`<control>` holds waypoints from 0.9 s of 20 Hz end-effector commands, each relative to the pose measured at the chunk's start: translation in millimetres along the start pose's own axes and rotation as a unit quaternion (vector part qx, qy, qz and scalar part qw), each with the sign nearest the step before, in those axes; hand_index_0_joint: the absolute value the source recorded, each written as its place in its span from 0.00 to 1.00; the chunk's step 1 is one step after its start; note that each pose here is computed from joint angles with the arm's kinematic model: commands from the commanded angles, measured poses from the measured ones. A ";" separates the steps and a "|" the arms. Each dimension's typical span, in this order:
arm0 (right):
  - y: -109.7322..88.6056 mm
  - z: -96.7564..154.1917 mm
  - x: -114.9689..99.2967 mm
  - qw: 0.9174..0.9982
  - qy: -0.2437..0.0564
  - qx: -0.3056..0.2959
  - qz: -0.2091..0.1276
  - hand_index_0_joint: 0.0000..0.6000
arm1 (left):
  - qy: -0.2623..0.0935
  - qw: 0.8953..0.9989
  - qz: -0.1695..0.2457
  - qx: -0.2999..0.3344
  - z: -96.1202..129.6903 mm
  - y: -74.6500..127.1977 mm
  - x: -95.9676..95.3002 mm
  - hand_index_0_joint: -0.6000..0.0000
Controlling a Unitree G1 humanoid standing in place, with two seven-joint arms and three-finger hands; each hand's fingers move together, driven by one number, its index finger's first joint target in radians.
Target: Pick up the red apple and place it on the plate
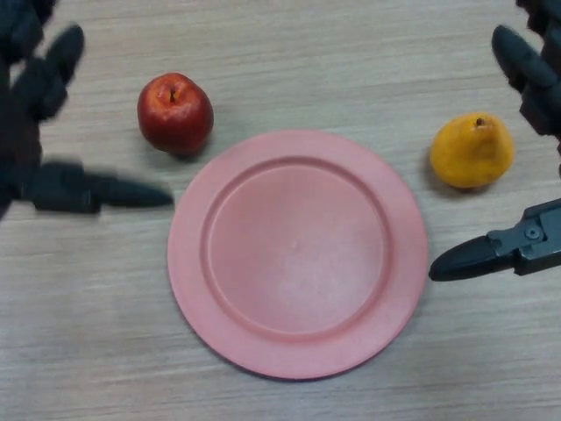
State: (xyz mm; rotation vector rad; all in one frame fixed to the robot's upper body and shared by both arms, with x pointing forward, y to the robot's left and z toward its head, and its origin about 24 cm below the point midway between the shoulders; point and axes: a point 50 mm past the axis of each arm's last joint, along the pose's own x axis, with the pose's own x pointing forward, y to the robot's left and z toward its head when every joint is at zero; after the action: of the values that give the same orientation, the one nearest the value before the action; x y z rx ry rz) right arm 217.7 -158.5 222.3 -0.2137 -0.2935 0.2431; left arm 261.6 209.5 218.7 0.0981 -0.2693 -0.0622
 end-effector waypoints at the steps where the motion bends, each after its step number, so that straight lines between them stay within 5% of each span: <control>1: -10.0 31.1 -7.4 0.994 -0.100 -0.032 -0.029 0.00 | -0.154 0.985 0.038 0.064 40.1 12.4 7.8 1.00; 3: -11.5 28.5 -8.9 0.994 -0.100 -0.034 -0.032 0.00 | -0.190 0.971 0.067 0.126 28.6 14.6 28.1 1.00; 6: -18.2 31.8 -10.3 0.993 -0.098 -0.038 -0.050 0.00 | -0.167 0.969 0.083 0.163 -2.5 18.8 62.6 1.00; 10: -16.7 32.9 -14.1 0.993 -0.095 -0.044 -0.059 0.00 | -0.141 0.977 0.053 0.149 -19.1 11.6 93.2 1.00; 15: -19.6 37.2 -14.7 0.992 -0.093 -0.065 -0.064 0.00 | -0.123 0.979 0.035 0.158 -38.5 -2.7 105.9 1.00; 17: -21.0 38.6 -14.8 0.991 -0.094 -0.067 -0.066 0.00 | -0.124 0.976 0.038 0.173 -43.4 -5.7 109.5 0.75; 18: -21.8 39.7 -14.6 0.991 -0.094 -0.069 -0.069 0.00 | -0.120 0.976 0.041 0.180 -47.0 -6.7 111.7 0.50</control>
State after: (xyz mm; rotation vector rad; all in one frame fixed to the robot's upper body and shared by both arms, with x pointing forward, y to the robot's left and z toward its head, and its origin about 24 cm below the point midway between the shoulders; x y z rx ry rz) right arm 210.6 -169.2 233.2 -0.2685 -0.3146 0.1697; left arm 383.6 192.3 142.0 0.4239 -0.2229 -0.0236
